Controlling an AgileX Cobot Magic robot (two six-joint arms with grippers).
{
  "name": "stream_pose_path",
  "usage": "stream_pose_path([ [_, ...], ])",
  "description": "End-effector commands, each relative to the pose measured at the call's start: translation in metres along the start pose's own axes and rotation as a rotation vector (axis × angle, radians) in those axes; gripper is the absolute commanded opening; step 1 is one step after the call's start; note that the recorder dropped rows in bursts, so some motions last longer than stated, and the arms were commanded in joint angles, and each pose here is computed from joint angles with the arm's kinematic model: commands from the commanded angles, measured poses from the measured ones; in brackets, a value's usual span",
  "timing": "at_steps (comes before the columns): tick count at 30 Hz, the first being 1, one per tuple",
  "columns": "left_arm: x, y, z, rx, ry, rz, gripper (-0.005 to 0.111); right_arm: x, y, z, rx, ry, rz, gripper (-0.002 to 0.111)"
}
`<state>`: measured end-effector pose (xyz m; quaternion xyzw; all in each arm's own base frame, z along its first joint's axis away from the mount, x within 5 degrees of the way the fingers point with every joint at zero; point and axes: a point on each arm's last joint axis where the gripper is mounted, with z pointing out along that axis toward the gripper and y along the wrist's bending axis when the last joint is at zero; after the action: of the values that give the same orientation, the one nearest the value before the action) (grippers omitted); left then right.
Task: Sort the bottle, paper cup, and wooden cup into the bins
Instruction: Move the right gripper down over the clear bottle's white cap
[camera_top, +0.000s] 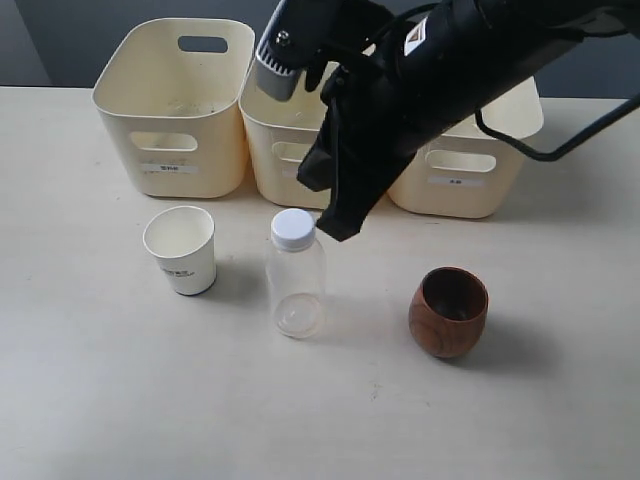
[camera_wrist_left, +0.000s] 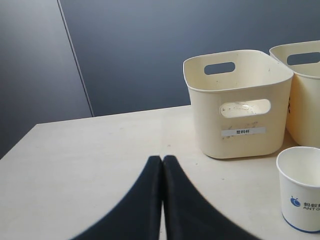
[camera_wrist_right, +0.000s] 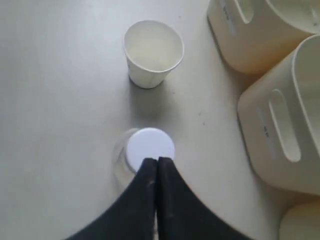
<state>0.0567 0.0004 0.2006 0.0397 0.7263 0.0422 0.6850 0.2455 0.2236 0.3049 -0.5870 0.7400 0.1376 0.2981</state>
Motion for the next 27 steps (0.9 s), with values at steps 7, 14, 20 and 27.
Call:
stream_pose_path([
  [7,0.0,0.0,0.0,-0.002,-0.01,-0.001,0.0,-0.002,0.003,-0.001,-0.037,-0.009,0.066,0.061],
  [14,0.0,0.0,0.0,-0.002,-0.01,-0.001,0.0,-0.007,0.001,0.001,-0.016,-0.061,0.155,0.08],
  [20,0.0,0.0,0.0,-0.002,-0.01,-0.001,0.0,-0.002,-0.001,0.018,-0.047,-0.013,0.175,0.078],
  [27,0.0,0.0,0.0,-0.002,-0.01,-0.001,0.0,0.006,-0.006,0.044,-0.054,0.032,0.188,0.078],
])
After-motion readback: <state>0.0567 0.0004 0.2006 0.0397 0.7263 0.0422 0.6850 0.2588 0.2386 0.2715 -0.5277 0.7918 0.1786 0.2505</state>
